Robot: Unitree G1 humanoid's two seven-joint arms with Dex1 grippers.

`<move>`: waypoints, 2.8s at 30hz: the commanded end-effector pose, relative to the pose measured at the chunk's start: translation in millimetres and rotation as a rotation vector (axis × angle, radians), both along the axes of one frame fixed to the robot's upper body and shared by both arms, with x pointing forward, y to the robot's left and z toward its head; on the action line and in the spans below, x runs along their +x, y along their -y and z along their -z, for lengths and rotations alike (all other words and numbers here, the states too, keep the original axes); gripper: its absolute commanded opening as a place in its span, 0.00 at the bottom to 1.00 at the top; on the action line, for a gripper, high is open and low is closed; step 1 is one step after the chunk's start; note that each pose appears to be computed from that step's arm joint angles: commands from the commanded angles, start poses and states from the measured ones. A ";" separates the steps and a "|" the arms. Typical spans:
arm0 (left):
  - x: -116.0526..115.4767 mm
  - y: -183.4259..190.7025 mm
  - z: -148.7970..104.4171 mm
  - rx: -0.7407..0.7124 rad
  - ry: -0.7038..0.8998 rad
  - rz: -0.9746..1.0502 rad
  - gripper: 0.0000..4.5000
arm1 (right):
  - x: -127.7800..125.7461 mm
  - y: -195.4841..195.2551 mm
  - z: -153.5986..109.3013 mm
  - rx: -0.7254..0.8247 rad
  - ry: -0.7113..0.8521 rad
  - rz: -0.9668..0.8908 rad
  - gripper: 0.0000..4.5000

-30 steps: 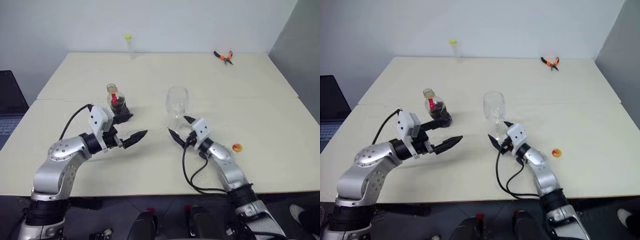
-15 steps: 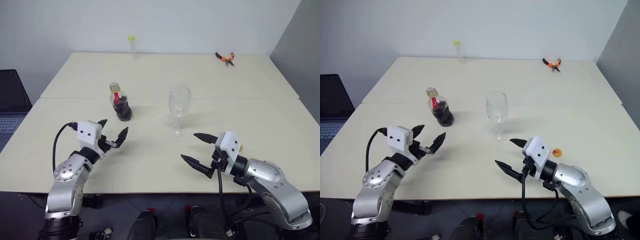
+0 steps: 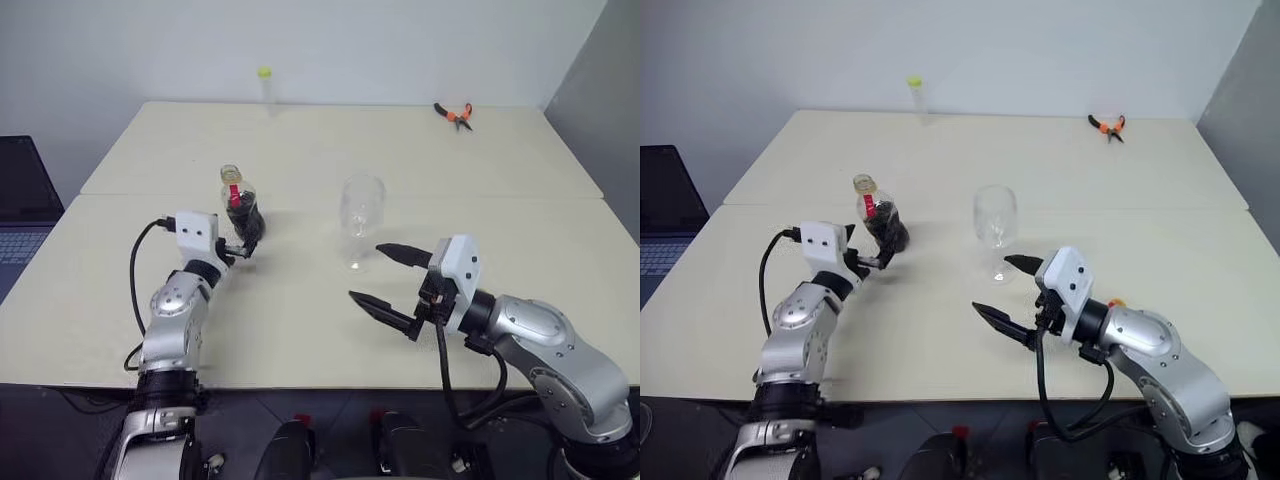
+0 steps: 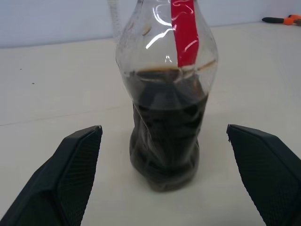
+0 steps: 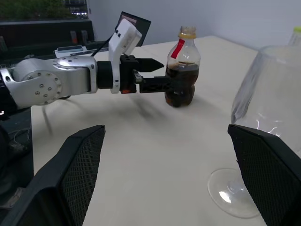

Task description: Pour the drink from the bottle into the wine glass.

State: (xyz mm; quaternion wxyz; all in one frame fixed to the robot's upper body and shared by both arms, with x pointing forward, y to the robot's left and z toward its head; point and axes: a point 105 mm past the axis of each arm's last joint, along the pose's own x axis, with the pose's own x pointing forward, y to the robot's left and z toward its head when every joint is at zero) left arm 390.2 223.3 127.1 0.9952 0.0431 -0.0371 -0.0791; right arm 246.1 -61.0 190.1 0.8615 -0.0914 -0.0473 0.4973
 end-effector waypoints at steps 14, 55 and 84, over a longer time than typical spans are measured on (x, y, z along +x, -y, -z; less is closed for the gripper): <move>27.7 7.3 -14.5 -0.029 0.050 0.018 0.96 | -6.2 2.0 -13.4 0.028 0.046 0.008 1.00; 28.2 133.5 -147.8 0.596 0.526 0.488 0.18 | 13.9 11.8 -41.6 0.177 0.117 0.209 1.00; 21.9 121.1 -136.6 1.003 0.646 0.535 0.17 | 42.9 14.2 -39.0 0.173 0.133 0.318 1.00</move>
